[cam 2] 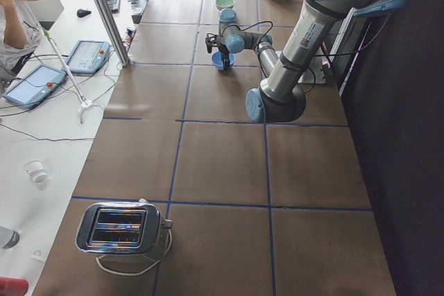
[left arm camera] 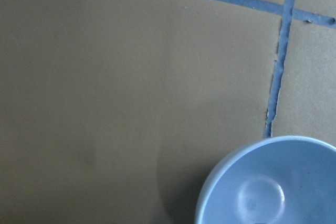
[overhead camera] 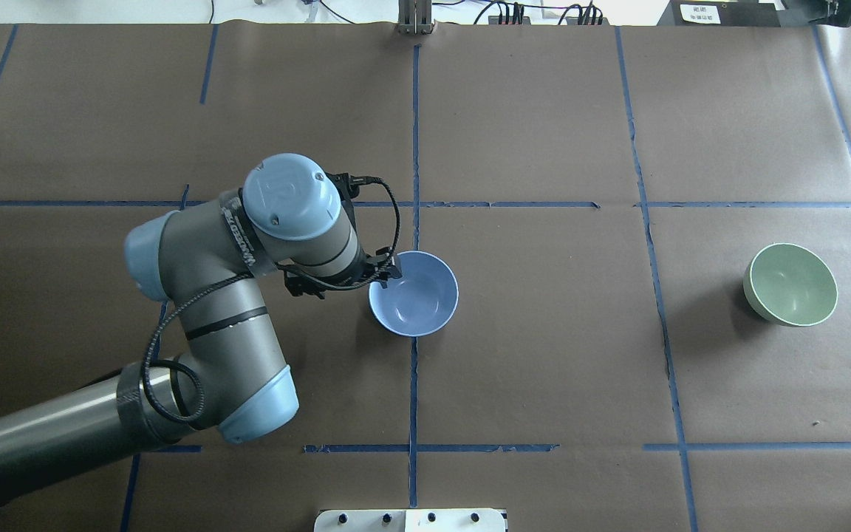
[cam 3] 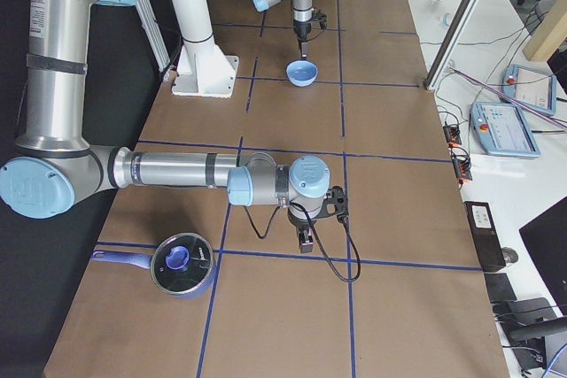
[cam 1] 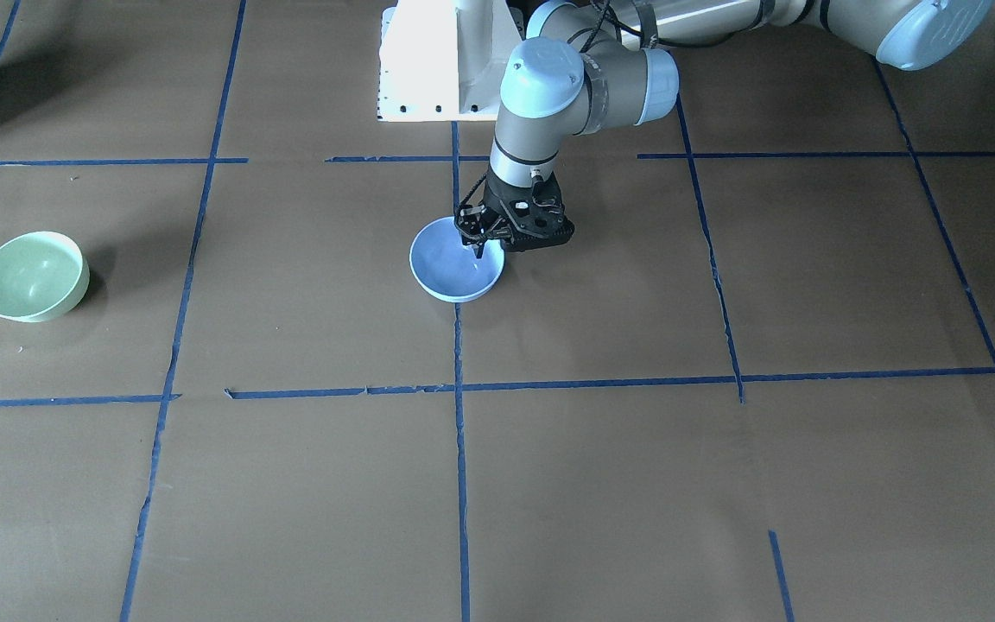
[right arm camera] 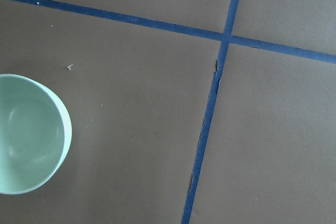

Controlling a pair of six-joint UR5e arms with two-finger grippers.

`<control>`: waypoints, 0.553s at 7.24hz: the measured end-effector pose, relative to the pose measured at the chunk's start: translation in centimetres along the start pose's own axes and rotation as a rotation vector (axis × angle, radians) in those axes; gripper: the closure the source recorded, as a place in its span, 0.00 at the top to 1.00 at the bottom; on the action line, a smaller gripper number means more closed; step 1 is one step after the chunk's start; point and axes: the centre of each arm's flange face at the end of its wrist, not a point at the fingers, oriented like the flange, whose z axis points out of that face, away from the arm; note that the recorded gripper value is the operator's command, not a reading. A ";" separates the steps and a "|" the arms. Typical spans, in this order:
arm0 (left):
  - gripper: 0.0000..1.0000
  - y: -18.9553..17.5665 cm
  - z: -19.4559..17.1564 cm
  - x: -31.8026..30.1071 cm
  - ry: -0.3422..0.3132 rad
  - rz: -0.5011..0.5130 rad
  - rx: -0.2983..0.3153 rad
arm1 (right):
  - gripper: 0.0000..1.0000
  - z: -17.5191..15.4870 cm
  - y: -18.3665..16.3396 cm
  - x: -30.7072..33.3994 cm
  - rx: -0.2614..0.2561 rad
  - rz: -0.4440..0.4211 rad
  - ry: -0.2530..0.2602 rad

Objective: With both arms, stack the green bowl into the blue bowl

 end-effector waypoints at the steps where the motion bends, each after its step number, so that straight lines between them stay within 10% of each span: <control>1: 1.00 -1.7 -2.7 -3.5 -0.055 0.090 -0.001 | 1.00 -0.1 -0.1 -0.2 0.003 0.002 -0.003; 4: 1.00 -10.1 -9.9 -22.7 -0.134 0.384 -0.048 | 1.00 -0.9 -1.3 -1.3 0.021 0.026 -0.025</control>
